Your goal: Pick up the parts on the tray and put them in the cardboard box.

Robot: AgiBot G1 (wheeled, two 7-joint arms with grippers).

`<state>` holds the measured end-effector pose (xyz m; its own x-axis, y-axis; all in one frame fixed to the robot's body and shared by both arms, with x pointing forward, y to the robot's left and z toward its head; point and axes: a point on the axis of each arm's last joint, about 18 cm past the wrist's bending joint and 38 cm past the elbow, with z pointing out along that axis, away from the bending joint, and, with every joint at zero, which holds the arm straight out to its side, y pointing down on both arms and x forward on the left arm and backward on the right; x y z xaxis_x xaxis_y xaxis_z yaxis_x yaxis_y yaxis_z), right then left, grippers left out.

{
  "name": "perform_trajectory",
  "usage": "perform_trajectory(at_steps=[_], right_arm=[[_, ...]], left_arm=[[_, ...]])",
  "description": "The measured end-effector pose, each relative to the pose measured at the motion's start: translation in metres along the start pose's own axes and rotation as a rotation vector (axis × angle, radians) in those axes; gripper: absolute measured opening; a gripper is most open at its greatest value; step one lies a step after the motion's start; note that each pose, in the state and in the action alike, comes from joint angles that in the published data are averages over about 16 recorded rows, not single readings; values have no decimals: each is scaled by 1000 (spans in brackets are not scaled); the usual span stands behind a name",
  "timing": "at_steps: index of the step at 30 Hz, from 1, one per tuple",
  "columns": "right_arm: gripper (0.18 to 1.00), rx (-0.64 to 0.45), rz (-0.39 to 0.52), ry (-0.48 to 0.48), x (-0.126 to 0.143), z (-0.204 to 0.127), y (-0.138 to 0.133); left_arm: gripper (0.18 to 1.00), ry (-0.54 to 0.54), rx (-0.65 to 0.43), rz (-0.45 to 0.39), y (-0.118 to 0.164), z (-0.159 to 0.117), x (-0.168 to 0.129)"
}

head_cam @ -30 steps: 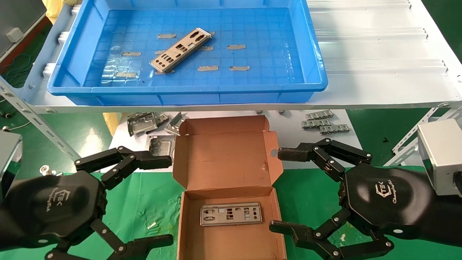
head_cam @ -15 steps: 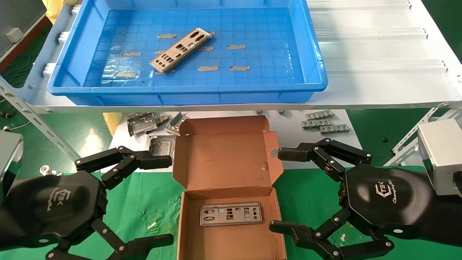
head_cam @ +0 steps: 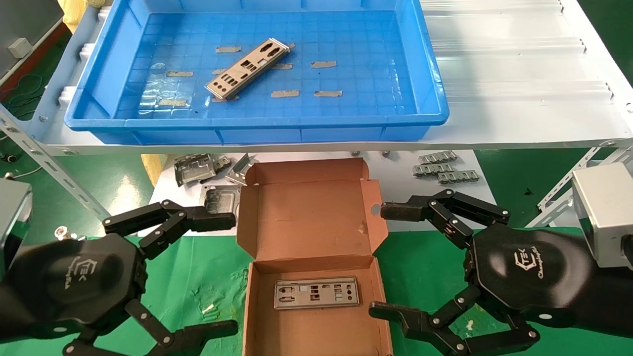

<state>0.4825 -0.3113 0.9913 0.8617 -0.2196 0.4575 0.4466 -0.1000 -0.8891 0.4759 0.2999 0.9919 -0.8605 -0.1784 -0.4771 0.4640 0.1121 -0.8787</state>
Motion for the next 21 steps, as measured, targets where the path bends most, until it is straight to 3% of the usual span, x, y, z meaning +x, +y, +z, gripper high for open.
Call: perform_trajectory(at_steps=[21], right_arm=[[1000, 0, 0, 0, 0, 0, 0]], left_arm=[[1001, 0, 0, 0, 0, 0, 0]])
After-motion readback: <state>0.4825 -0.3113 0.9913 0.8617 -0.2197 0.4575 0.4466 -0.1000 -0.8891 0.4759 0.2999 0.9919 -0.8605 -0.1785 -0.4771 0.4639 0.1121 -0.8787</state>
